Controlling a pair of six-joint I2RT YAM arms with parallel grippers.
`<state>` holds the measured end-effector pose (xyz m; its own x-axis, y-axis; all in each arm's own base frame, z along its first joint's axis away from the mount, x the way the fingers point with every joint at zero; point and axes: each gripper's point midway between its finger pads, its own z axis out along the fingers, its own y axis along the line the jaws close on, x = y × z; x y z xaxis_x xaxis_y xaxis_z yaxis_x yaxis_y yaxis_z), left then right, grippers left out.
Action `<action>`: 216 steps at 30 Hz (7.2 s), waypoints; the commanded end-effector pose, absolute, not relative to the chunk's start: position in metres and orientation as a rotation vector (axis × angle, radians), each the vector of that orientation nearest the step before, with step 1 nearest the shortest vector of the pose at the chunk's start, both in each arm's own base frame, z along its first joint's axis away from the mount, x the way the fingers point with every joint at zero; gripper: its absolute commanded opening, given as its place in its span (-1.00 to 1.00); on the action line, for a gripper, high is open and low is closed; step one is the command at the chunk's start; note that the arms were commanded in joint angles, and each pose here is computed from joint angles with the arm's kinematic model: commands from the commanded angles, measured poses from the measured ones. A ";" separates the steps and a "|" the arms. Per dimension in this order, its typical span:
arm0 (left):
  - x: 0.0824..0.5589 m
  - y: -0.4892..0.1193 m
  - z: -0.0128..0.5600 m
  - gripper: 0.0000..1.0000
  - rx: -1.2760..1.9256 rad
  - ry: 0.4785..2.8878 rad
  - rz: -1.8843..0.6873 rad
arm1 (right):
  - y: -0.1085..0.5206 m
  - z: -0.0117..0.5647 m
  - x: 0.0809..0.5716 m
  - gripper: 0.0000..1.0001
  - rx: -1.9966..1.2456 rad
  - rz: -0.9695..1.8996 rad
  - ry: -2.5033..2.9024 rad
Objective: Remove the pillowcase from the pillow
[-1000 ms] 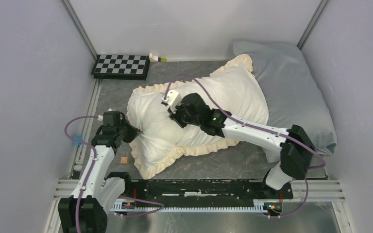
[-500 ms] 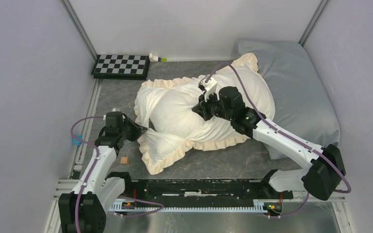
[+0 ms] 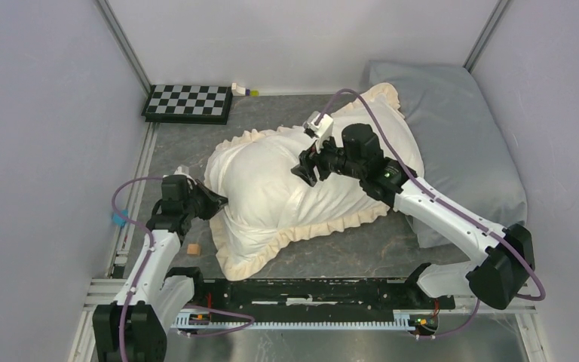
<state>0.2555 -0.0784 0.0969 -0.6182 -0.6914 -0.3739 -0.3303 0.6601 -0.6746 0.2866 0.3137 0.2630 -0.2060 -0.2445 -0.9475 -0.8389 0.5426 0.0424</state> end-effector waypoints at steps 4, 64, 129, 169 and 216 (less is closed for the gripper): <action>0.262 -0.088 0.126 -0.95 -0.608 2.162 -0.820 | 0.310 0.310 0.291 0.96 -0.829 0.667 1.571; 0.264 -0.073 0.184 0.40 -0.454 2.032 -0.643 | 0.334 0.183 0.223 -1.00 -1.011 0.474 1.750; 0.278 -0.071 0.073 0.87 -0.869 2.123 -0.691 | 0.189 0.337 0.342 -1.00 -0.152 0.304 1.547; 0.166 -0.124 0.298 1.00 -0.223 1.926 -0.881 | 0.220 0.319 0.373 -1.00 -0.137 0.367 1.563; 0.095 -0.212 0.160 -0.91 0.210 2.520 -1.306 | 0.225 0.328 0.378 -1.00 -0.167 0.353 1.577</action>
<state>0.1064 -0.2084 0.1649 -0.9403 -0.0328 -0.3387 0.2456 0.6236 -0.7422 0.3433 0.2761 0.2892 -0.1661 0.0979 -0.9812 -0.5383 0.8247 0.1734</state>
